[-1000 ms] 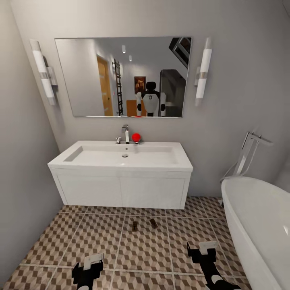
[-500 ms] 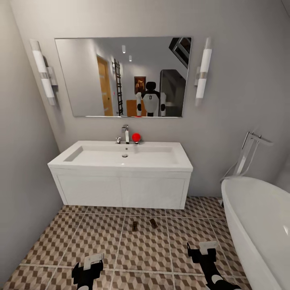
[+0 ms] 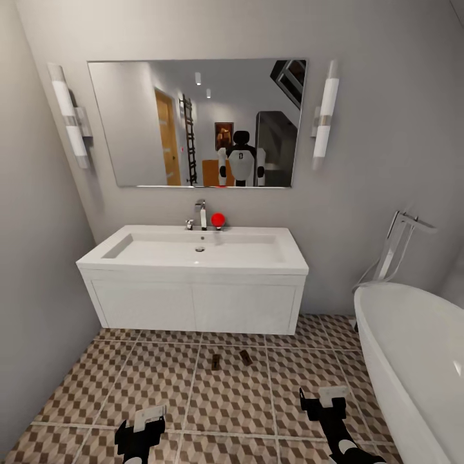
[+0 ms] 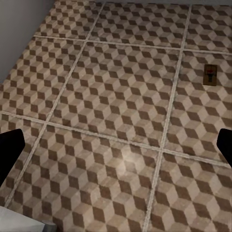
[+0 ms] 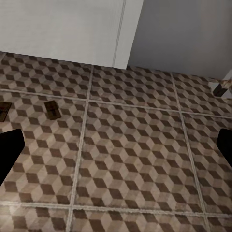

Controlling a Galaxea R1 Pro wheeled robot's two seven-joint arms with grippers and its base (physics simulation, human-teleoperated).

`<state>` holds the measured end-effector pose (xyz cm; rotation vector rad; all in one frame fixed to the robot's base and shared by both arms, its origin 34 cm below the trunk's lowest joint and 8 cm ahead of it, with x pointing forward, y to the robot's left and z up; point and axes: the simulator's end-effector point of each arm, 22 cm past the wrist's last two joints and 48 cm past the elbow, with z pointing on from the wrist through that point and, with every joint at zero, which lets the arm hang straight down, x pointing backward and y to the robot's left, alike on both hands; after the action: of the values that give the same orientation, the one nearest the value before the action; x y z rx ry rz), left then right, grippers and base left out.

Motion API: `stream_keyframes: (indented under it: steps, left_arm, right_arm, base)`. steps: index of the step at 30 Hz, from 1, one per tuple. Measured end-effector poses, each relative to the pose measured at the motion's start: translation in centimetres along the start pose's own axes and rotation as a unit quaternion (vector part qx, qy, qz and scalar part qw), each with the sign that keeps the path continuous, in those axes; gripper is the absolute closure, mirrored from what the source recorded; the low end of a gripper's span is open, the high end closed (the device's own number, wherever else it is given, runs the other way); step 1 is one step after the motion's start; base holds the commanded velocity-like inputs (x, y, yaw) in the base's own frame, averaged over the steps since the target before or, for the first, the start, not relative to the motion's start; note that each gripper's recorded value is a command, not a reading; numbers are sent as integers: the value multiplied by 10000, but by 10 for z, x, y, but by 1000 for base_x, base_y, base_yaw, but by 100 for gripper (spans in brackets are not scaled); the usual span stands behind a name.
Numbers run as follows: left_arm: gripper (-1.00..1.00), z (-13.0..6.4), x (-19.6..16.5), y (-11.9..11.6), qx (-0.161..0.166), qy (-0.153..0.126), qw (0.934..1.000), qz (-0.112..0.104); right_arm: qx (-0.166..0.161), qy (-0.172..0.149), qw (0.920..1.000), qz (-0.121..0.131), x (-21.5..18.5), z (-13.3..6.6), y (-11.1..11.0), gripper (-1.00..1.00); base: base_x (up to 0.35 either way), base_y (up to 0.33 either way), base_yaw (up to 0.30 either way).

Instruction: Take the four mousetraps from the cabinet in the bathroom and place them on the bathroom floor. Make sure all four end up on the same floor surface, and ensure that at least two of them are either under or directly next to the same bathroom sink.

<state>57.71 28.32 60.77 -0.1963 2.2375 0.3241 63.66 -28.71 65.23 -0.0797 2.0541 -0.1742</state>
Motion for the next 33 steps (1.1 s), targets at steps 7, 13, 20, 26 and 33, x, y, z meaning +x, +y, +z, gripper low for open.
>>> stream_keyframes:
  steps: [7,13,20,26,33]
  left_arm:
    - [-100,0,0,0,-1,1,10000,1]
    - [-100,0,0,0,-2,0,10000,1]
    - [-100,0,0,0,-1,0,10000,1]
    - [-100,0,0,0,-3,0,10000,1]
    - [-100,0,0,0,-1,0,10000,1]
  right_arm:
    - [0,0,10000,0,0,0,0,-100]
    - [-8,1,10000,0,0,0,0,-100]
    - [-7,1,10000,0,0,0,0,-100]
    - [-12,1,10000,3,0,0,1,-100]
    - [-13,1,10000,4,0,0,1,-100]
  base:
    - [0,0,0]
    - [0,0,0]
    - [0,0,0]
    - [0,0,0]
    - [0,0,0]
